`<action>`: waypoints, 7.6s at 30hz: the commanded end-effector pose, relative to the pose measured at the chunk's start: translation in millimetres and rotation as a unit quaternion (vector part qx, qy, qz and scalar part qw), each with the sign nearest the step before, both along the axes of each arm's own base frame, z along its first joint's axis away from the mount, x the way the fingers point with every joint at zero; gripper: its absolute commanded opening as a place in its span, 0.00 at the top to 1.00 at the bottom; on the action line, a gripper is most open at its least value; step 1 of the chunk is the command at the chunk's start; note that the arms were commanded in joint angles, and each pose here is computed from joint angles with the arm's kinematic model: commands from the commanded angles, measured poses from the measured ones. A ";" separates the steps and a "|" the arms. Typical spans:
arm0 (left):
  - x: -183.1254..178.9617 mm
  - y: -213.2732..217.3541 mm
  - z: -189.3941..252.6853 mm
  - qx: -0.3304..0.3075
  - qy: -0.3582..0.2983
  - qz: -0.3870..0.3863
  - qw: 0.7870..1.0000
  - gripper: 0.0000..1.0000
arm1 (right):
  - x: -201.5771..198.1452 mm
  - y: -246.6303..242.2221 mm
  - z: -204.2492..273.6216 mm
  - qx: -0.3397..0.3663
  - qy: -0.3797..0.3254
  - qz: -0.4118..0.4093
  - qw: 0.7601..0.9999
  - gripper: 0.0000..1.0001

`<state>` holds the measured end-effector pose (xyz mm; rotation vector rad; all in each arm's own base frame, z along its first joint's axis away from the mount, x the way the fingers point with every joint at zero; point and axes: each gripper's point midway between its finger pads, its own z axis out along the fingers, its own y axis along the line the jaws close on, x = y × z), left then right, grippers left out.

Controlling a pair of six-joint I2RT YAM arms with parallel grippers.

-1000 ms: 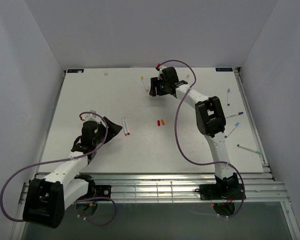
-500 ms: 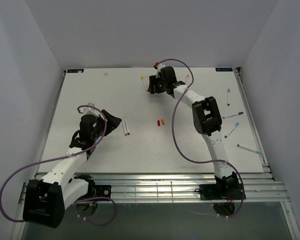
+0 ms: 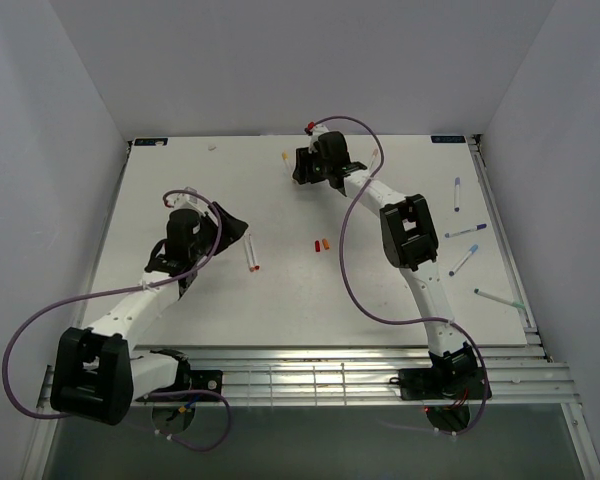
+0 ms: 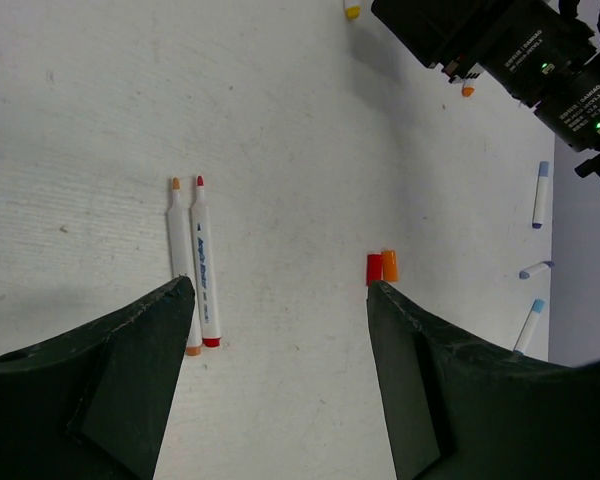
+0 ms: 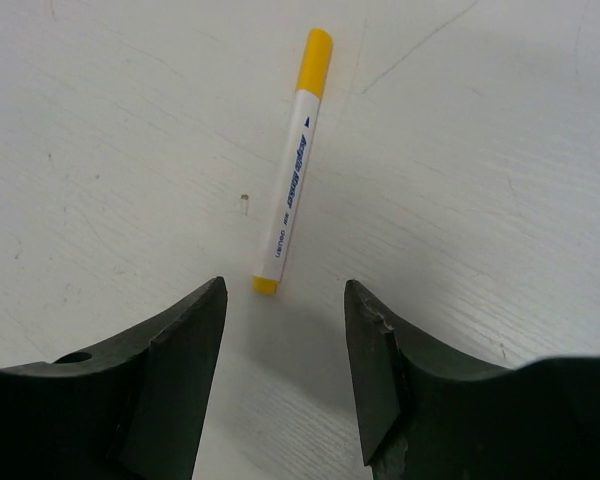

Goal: Open the pen caps

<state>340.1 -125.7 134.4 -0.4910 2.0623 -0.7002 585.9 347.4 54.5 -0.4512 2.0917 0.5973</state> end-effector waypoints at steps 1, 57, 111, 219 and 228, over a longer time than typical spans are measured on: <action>14.6 -5.6 23.1 0.010 -0.026 -0.004 1.000 0.20 | 15.4 12.8 28.3 0.023 -0.049 0.008 0.999 0.44; 303.2 -126.7 -45.4 0.238 -0.076 -0.019 0.968 0.37 | -174.2 -167.5 167.1 0.111 -0.082 -0.092 0.986 0.47; 62.5 -156.1 83.1 0.016 -0.103 -0.227 0.968 1.00 | -281.7 -134.5 150.7 0.271 0.128 0.021 0.954 0.46; -71.3 -47.5 -7.1 0.222 0.050 -0.009 0.974 1.00 | -242.5 -86.1 119.1 0.048 0.128 -0.108 0.985 0.92; -59.9 -3.0 -44.1 0.250 0.095 0.072 0.961 0.97 | -260.0 -113.2 48.3 0.011 0.202 -0.081 0.976 0.92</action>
